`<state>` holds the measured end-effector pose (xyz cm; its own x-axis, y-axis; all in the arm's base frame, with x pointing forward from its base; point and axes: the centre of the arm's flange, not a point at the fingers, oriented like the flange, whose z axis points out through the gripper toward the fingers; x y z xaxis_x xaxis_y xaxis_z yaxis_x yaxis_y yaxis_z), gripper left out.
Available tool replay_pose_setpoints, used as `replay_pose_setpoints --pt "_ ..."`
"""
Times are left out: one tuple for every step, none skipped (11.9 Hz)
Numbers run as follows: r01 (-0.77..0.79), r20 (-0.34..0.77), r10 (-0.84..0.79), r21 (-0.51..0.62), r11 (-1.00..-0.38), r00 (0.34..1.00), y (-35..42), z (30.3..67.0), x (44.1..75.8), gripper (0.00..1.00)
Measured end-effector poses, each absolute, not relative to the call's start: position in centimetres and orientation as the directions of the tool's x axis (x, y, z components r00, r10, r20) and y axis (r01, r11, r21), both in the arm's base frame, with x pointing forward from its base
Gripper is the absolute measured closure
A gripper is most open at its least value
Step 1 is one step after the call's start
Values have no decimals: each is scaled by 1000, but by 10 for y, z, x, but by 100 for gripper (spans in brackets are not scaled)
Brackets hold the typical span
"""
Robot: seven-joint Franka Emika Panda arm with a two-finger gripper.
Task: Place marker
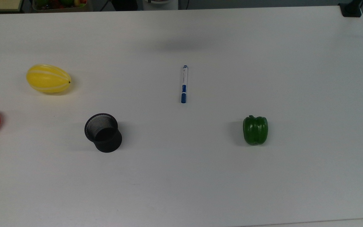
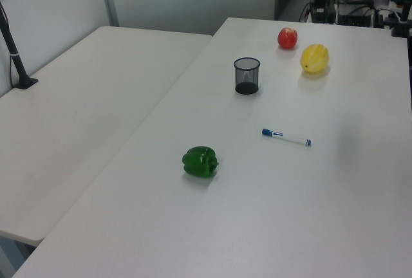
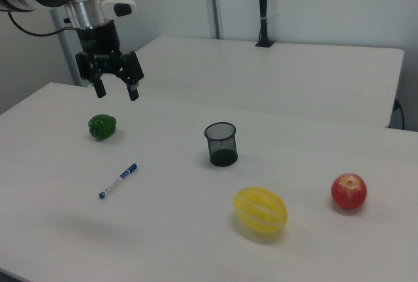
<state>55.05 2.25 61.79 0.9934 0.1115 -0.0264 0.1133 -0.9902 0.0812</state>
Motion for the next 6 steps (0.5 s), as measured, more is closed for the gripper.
replay_pose_setpoints --pt "114 -26 112 81 -990 993 23 618 550 0" --pt "115 -27 113 81 -990 993 23 618 550 0" --pt "118 -28 116 80 -990 993 25 617 551 0" --pt "124 -29 122 80 -989 992 28 616 551 0" --pt "129 -31 127 80 -988 991 31 615 551 0" --pt "136 -33 134 79 -987 990 36 615 551 0"
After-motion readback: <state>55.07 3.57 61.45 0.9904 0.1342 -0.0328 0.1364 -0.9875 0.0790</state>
